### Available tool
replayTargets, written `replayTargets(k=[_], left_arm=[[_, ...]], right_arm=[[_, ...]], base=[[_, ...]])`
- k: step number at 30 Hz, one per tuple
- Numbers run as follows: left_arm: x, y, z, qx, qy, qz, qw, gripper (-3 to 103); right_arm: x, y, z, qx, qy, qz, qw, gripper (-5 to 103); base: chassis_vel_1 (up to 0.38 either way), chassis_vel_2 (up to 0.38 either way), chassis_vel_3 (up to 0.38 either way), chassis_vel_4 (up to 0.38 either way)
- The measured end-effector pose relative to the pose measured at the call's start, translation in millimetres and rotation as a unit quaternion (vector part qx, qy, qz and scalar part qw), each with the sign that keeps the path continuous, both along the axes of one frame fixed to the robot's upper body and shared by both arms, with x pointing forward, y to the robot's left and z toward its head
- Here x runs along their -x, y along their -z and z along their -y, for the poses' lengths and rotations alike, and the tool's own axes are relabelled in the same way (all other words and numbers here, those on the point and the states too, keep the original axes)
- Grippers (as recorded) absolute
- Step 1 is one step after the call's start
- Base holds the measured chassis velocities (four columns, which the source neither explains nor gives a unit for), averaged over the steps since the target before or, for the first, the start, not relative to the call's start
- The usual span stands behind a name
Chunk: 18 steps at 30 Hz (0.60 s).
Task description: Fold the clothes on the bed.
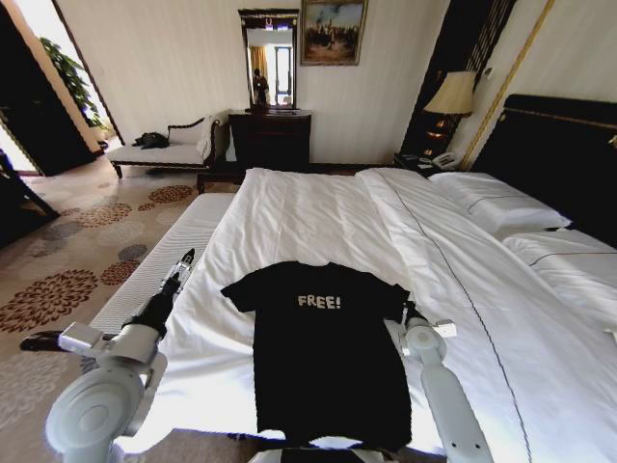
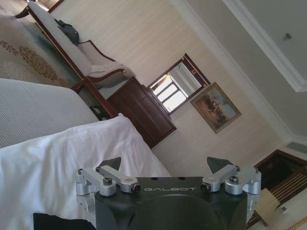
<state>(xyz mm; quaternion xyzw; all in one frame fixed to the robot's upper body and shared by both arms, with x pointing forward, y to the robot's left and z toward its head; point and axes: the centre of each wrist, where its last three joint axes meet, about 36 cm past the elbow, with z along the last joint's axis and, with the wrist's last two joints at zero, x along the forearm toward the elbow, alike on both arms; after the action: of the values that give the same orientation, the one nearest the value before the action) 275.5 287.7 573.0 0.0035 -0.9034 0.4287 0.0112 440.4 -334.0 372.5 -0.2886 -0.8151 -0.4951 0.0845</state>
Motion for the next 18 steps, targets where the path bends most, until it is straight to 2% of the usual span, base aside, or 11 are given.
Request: replayTargets(k=[5, 10, 12, 14, 17, 18], left_arm=[[0.0, 0.4, 0.7, 0.002, 0.000, 0.000, 1.0000, 100], [0.1, 0.6, 0.7, -0.001, -0.002, -0.001, 1.0000, 100], [0.2, 0.7, 0.6, -0.002, -0.003, -0.001, 1.0000, 100], [0.3, 0.7, 0.6, -0.002, -0.003, -0.001, 1.0000, 100], [0.0, 0.4, 0.7, -0.002, -0.003, 0.000, 1.0000, 100], [0.0, 0.4, 0.7, -0.002, -0.003, 0.000, 1.0000, 100]], right_arm=[[1.2, -3.2, -4.9, 0.012, -0.007, 0.008, 1.000, 0], [-3.8, 5.3, -2.0, 0.021, -0.009, -0.007, 1.000, 0], [-5.3, 11.5, 0.4, 0.027, -0.010, -0.015, 0.999, 11], [-5.9, 13.6, 1.2, 0.028, -0.010, -0.017, 0.999, 11], [-7.4, 16.9, 2.2, 0.029, -0.011, -0.018, 0.999, 27], [-7.4, 16.9, 2.2, 0.029, -0.011, -0.018, 0.999, 27]], base=[[0.000, 0.000, 0.000, 0.000], [0.000, 0.000, 0.000, 0.000], [0.000, 0.000, 0.000, 0.000], [0.000, 0.000, 0.000, 0.000], [0.000, 0.000, 0.000, 0.000], [0.000, 0.000, 0.000, 0.000]])
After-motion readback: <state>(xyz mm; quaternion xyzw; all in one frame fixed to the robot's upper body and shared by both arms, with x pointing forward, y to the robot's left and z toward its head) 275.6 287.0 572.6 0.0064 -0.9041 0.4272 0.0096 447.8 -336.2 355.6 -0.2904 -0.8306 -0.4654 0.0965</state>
